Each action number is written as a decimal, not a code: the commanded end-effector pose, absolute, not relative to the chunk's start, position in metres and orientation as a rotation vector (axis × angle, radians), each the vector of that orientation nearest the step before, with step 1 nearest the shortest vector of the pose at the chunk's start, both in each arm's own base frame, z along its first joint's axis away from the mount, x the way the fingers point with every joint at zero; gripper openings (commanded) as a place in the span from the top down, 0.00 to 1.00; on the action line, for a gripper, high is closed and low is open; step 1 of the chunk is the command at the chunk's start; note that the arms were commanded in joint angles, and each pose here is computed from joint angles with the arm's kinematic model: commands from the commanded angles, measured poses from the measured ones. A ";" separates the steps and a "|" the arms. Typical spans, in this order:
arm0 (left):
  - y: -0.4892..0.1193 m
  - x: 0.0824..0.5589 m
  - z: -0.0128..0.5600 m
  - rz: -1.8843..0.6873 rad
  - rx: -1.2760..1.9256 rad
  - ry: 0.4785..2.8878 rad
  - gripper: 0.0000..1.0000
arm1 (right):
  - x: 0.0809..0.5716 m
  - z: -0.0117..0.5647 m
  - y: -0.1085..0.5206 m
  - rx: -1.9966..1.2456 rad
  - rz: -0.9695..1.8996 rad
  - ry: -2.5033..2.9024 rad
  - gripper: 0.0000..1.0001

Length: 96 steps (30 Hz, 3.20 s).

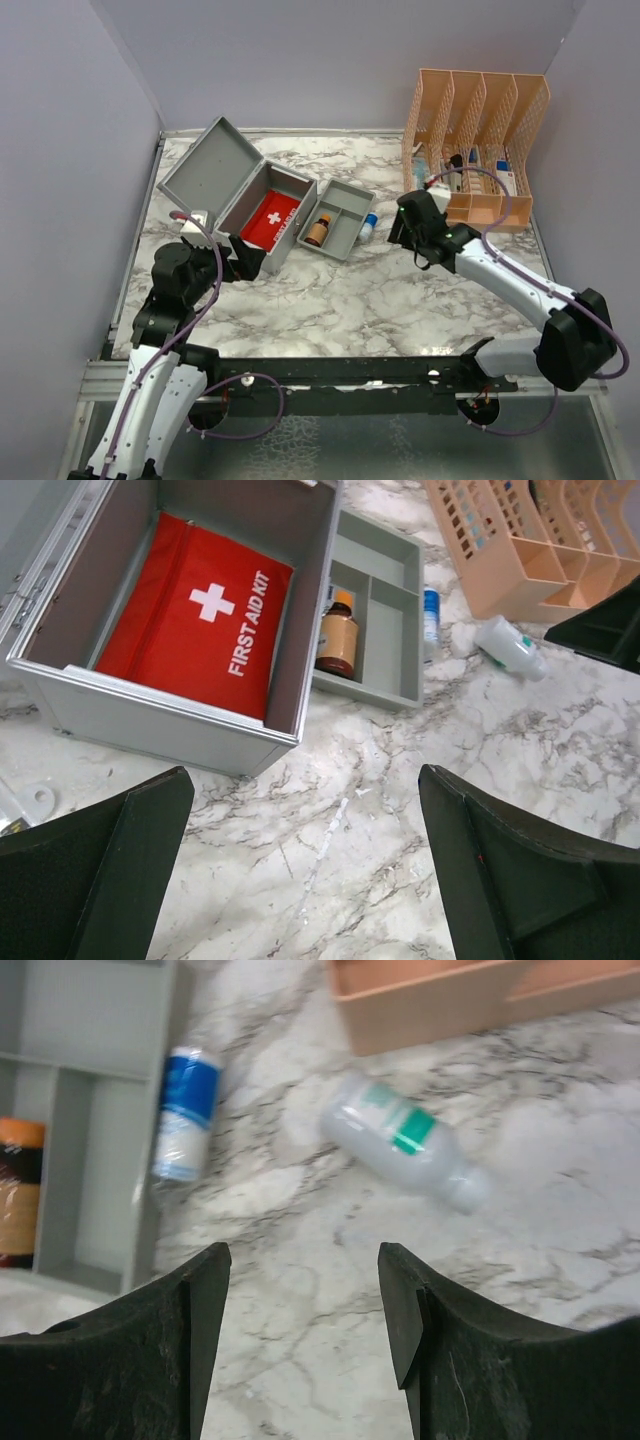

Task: Organize the medicine kit

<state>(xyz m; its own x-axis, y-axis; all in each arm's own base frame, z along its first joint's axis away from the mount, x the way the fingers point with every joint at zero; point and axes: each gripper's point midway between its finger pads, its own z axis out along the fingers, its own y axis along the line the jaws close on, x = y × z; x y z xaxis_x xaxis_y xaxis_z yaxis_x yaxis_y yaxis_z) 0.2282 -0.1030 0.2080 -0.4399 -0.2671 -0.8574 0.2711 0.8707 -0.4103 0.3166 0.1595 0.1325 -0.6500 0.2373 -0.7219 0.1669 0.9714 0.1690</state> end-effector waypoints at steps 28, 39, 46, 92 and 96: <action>-0.177 0.208 0.282 -1.090 0.358 1.861 0.04 | 0.348 0.077 0.098 -0.168 -0.003 2.518 0.38; -0.180 0.204 0.286 -1.122 0.356 1.857 0.04 | 0.333 0.045 0.111 -0.226 0.080 2.659 0.45; -0.183 0.201 0.281 -1.159 0.340 1.881 0.04 | 0.327 0.040 0.116 -0.251 0.127 2.681 0.48; -0.235 0.194 0.208 -1.376 -0.087 2.200 0.03 | 0.187 0.169 0.311 -1.215 1.235 1.920 0.94; -0.235 0.191 0.200 -1.388 -0.130 2.230 0.07 | 0.173 0.177 0.315 -1.274 1.265 1.861 0.94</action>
